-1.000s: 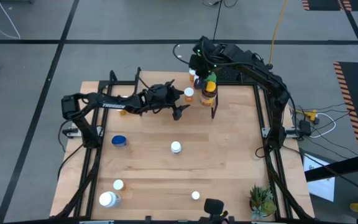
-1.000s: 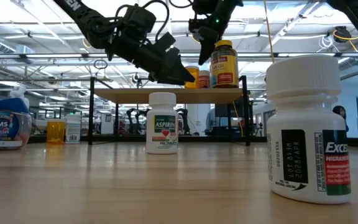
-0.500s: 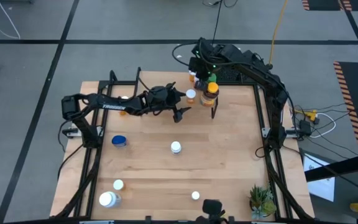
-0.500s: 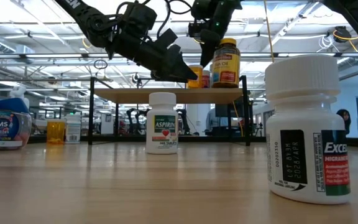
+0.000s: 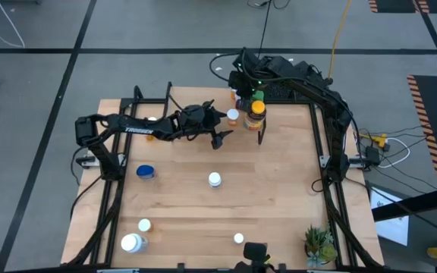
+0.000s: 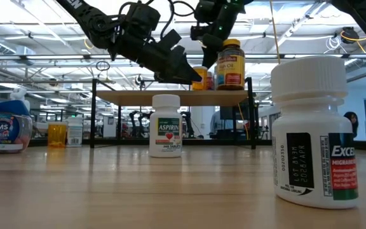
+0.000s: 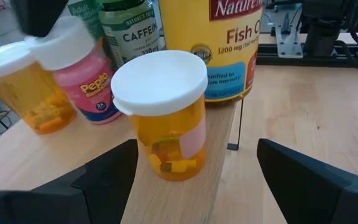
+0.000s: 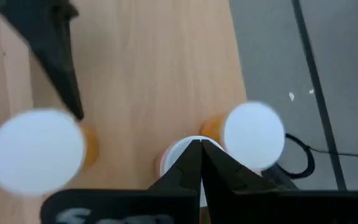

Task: Pick and place medicine bottles onto shelf by color
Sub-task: Adjust the pill bottles on the shelf

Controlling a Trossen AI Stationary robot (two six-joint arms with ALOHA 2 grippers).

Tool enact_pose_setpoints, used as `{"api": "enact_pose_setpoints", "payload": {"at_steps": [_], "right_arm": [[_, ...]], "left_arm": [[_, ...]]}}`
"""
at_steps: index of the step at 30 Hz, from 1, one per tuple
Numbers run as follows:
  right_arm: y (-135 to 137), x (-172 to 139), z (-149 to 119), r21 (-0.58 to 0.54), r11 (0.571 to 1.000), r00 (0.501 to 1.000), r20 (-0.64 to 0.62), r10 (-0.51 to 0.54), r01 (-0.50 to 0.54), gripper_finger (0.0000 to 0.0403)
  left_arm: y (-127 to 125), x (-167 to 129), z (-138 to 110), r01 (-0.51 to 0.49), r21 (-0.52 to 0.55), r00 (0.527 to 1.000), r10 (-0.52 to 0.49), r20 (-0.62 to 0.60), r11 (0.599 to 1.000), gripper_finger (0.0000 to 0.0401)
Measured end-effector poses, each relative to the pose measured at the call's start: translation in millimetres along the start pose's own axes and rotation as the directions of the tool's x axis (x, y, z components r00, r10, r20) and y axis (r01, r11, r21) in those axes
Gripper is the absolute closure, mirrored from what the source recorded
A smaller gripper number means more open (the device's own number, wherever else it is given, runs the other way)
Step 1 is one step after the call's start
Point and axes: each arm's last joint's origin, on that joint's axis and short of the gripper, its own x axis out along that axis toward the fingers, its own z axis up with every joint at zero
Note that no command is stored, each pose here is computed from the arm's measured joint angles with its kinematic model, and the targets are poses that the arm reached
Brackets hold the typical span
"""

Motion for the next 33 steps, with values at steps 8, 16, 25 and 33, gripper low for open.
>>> {"api": "enact_pose_setpoints", "payload": {"at_steps": [8, 16, 25, 33], "right_arm": [[0, 5, 2, -0.02, 1.0, 0.999, 0.025, 0.023, -0.023, 0.0403], [-1, -5, 6, -0.031, 1.0, 0.995, 0.096, 0.007, -0.004, 0.0403], [0, -36, 5, -0.033, 0.999, 0.985, 0.169, -0.022, 0.028, 0.0397], [6, -60, 6, 0.002, 0.999, 0.969, 0.244, -0.047, 0.048, 0.0323]], "left_arm": [[0, 0, 0, -0.002, 0.003, 1.0, 0.002, 0.0, 1.0, 0.0066], [2, 0, 0, -0.007, 0.006, 1.0, 0.007, -0.001, 1.0, 0.0066], [4, -4, -1, -0.06, 0.049, 0.997, 0.063, -0.045, 0.997, 0.0066], [6, -23, 13, -0.091, 0.067, 0.994, 0.094, -0.053, 0.994, 0.0066]]}}
